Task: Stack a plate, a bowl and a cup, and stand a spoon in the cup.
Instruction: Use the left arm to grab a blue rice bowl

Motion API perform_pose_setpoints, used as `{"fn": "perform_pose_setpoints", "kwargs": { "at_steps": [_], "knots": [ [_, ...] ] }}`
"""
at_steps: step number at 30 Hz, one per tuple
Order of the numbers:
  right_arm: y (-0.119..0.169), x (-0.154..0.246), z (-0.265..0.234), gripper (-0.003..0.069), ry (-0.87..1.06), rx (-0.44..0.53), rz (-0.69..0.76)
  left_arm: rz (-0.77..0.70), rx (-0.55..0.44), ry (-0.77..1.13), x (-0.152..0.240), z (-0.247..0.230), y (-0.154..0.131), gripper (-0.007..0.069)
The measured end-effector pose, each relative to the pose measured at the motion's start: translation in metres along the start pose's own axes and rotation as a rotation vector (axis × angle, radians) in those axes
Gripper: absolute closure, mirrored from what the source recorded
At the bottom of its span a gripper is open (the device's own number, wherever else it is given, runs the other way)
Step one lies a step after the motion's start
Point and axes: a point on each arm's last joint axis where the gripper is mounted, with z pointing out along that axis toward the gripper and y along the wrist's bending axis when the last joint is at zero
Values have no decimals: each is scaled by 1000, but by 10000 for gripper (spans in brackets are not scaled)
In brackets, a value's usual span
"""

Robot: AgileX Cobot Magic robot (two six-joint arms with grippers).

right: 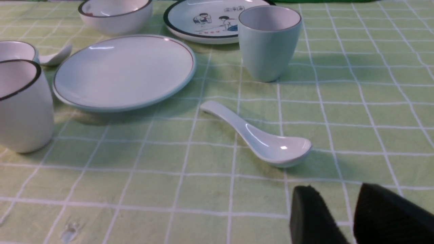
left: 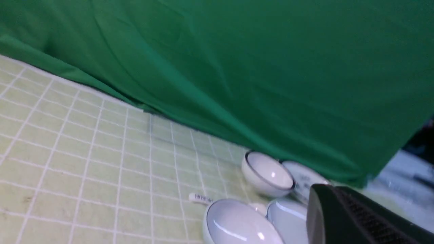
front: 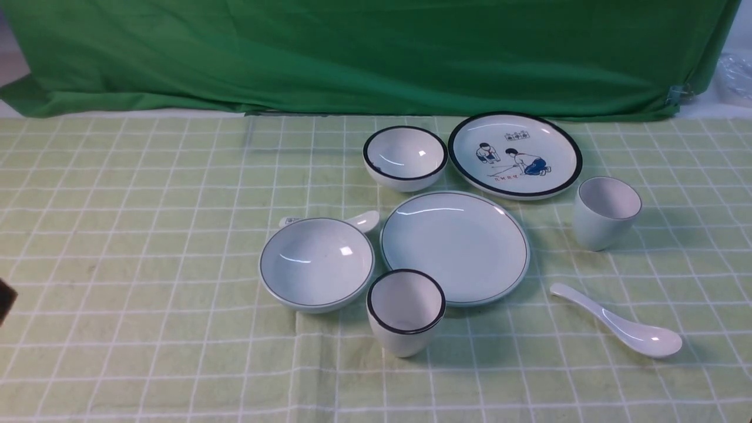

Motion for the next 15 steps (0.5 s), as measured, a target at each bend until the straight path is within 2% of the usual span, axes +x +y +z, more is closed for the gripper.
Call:
{"fn": "perform_pose_setpoints", "kwargs": {
  "at_steps": [1,2,3,4,7,13,15],
  "knots": [
    [0,0,0,421,0,0,0,14,2,14,-2,1,-1,623],
    [0,0,0,421,0,0,0,134,29,159,-14,13,-11,623],
    [0,0,0,421,0,0,0,134,30,163,-17,15,-12,623],
    [0,0,0,421,0,0,0,196,72,296,-25,30,-20,623],
    [0,0,0,421,0,0,0,249,138,448,-31,51,-29,623],
    [0,-3,0,421,-30,-21,5,443,299,743,-19,93,-54,623],
    [0,-5,0,421,-56,-3,64,476,326,805,-15,99,-59,623]
  ]
}}
